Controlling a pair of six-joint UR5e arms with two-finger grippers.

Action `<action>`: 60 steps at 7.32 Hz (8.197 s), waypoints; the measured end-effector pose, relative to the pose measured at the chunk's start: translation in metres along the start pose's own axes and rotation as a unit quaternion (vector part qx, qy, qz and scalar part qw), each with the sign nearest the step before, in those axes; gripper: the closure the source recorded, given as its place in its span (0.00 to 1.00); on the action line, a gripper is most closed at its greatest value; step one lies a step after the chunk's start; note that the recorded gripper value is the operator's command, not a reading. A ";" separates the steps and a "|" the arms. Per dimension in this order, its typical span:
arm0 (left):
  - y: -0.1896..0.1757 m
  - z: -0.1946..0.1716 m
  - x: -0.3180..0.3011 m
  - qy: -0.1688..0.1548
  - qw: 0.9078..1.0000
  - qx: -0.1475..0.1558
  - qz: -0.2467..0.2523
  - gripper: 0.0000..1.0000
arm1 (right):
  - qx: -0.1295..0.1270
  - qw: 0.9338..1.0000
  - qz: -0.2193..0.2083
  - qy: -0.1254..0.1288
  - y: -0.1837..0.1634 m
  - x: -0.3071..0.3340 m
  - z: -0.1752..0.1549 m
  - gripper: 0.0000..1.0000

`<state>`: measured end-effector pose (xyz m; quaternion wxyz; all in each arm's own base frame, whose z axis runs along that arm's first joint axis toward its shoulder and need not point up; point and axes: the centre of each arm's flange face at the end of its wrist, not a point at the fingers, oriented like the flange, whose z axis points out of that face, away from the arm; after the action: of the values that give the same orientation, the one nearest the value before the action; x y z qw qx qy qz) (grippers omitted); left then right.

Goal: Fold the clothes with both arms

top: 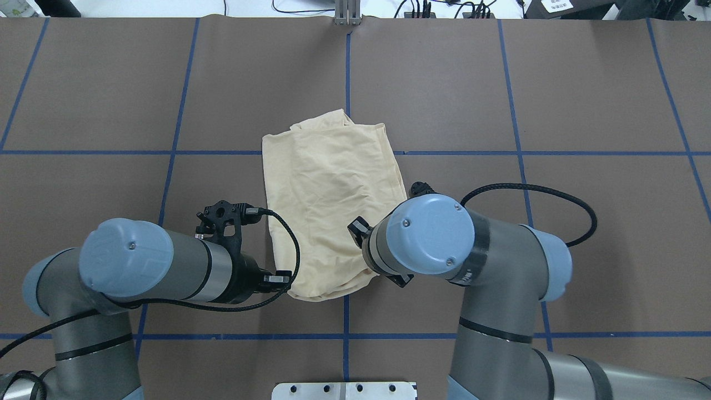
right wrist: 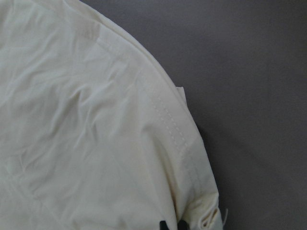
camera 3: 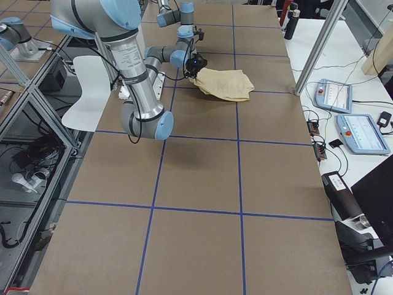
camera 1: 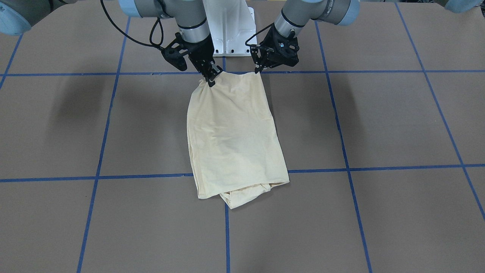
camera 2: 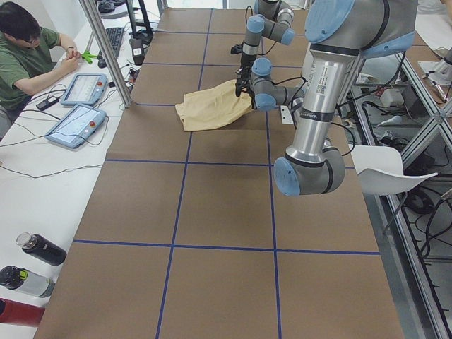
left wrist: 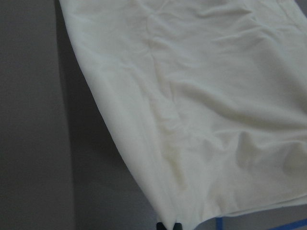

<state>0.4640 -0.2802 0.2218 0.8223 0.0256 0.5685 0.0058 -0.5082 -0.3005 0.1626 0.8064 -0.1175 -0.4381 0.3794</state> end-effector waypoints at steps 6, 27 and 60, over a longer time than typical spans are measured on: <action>0.004 -0.030 0.045 -0.015 0.999 -0.017 -0.033 1.00 | 0.026 0.999 -0.017 0.013 -0.010 0.007 -0.016 1.00; -0.219 -0.017 -0.039 -0.127 0.977 0.064 0.162 0.00 | 0.137 0.906 -0.393 0.073 -0.053 -0.088 0.127 0.00; -0.241 -0.308 -0.385 -0.255 0.926 0.041 0.276 0.00 | 0.010 0.853 -0.513 0.098 -0.638 0.368 -0.165 0.00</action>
<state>0.0350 -0.5246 0.4612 0.9037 0.2153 0.3100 0.2023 0.0684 -0.4509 0.6258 0.9262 0.0956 -0.3514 -0.0974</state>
